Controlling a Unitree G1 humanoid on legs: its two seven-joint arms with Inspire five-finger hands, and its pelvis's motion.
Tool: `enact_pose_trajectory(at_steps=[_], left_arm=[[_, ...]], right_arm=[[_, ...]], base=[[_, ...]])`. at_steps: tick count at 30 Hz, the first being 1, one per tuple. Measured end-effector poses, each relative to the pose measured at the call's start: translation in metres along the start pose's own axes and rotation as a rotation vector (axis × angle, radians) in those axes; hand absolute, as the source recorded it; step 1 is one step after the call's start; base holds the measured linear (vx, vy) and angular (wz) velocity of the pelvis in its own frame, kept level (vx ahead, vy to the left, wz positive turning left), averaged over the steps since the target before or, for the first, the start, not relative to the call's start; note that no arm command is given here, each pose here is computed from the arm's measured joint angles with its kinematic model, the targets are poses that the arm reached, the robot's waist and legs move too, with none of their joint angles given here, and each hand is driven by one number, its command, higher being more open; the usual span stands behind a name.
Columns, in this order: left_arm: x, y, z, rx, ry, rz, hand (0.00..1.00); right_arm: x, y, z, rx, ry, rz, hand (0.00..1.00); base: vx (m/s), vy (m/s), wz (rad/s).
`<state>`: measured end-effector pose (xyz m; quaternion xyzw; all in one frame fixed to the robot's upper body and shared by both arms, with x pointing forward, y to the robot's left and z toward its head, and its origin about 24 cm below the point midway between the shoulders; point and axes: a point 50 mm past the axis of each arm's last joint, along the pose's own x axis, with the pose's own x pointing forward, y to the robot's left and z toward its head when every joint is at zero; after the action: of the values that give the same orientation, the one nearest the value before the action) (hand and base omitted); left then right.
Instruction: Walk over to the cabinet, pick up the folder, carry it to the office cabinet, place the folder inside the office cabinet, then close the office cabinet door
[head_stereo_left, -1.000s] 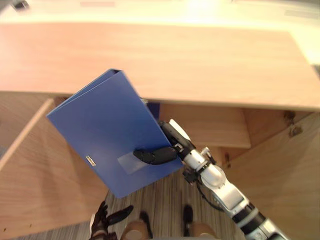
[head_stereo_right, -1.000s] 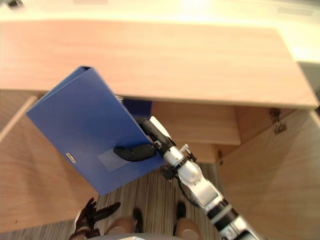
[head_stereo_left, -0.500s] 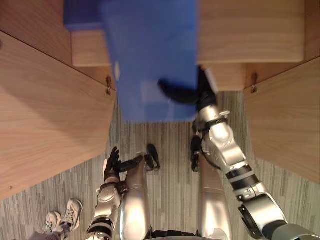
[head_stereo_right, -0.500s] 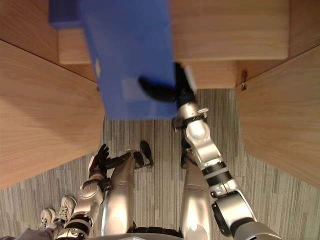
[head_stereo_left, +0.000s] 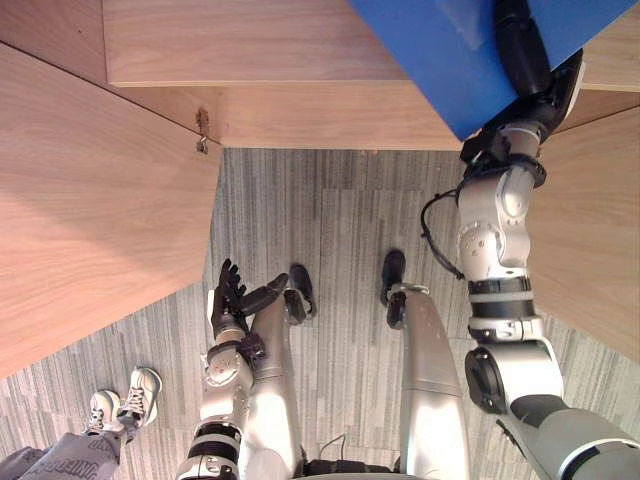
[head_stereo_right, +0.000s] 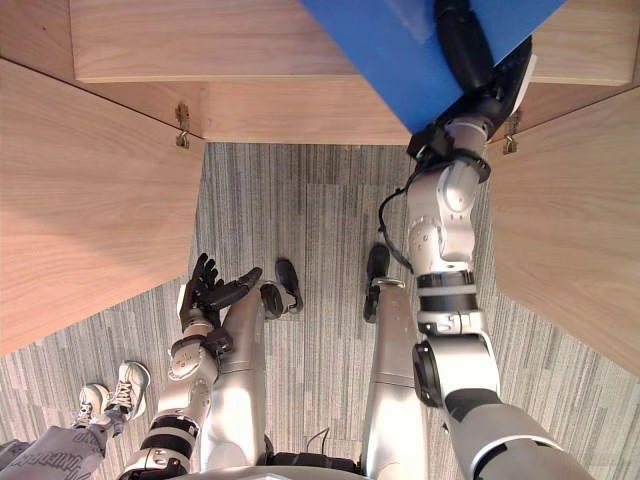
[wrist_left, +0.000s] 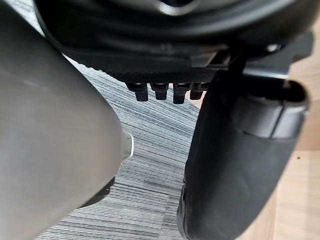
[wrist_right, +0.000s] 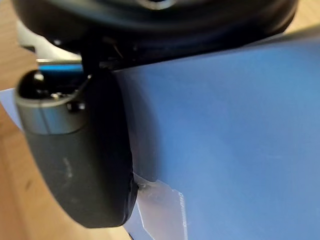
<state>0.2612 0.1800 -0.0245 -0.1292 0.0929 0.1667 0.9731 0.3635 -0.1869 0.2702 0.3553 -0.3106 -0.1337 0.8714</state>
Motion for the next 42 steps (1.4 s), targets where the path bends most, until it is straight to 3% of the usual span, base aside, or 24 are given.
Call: enact_pose_trajectory(at_steps=[5,13,21,27,28,31,37,42], left_arm=[[0.000,-0.004,0.000,-0.038,0.000,0.020,1.00],[-0.001,-0.010,0.001,-0.072,-0.012,0.020,1.00],[-0.002,-0.012,-0.006,-0.059,0.019,0.007,1.00],[-0.005,-0.019,-0.013,-0.047,0.050,-0.027,1.00],[-0.005,-0.020,-0.015,-0.043,0.056,-0.032,1.00],[-0.006,-0.020,-0.020,-0.034,0.073,-0.037,1.00],[-0.006,-0.017,-0.022,-0.014,0.073,-0.056,1.00],[-0.005,-0.014,-0.024,0.002,0.084,-0.064,1.00]], right_arm=[[0.013,0.010,0.006,0.201,0.009,-0.103,1.00],[0.022,0.017,0.008,0.329,0.037,-0.131,1.00],[0.018,0.040,-0.001,0.224,0.089,0.061,1.00],[0.012,0.056,-0.014,0.016,0.134,0.267,1.00],[0.013,0.054,-0.020,-0.072,0.153,0.290,0.00],[0.013,0.038,-0.040,-0.311,0.224,0.313,0.00],[0.019,0.021,-0.040,-0.684,0.189,0.421,0.00],[0.022,0.009,-0.044,-0.841,0.221,0.481,0.00]], base=[[0.02,-0.005,0.06],[-0.06,-0.039,0.07],[-0.04,-0.028,-0.01],[0.02,0.006,-0.03],[0.05,0.013,-0.05],[0.01,0.003,-0.01],[-0.01,-0.002,0.00],[-0.01,-0.003,0.00]])
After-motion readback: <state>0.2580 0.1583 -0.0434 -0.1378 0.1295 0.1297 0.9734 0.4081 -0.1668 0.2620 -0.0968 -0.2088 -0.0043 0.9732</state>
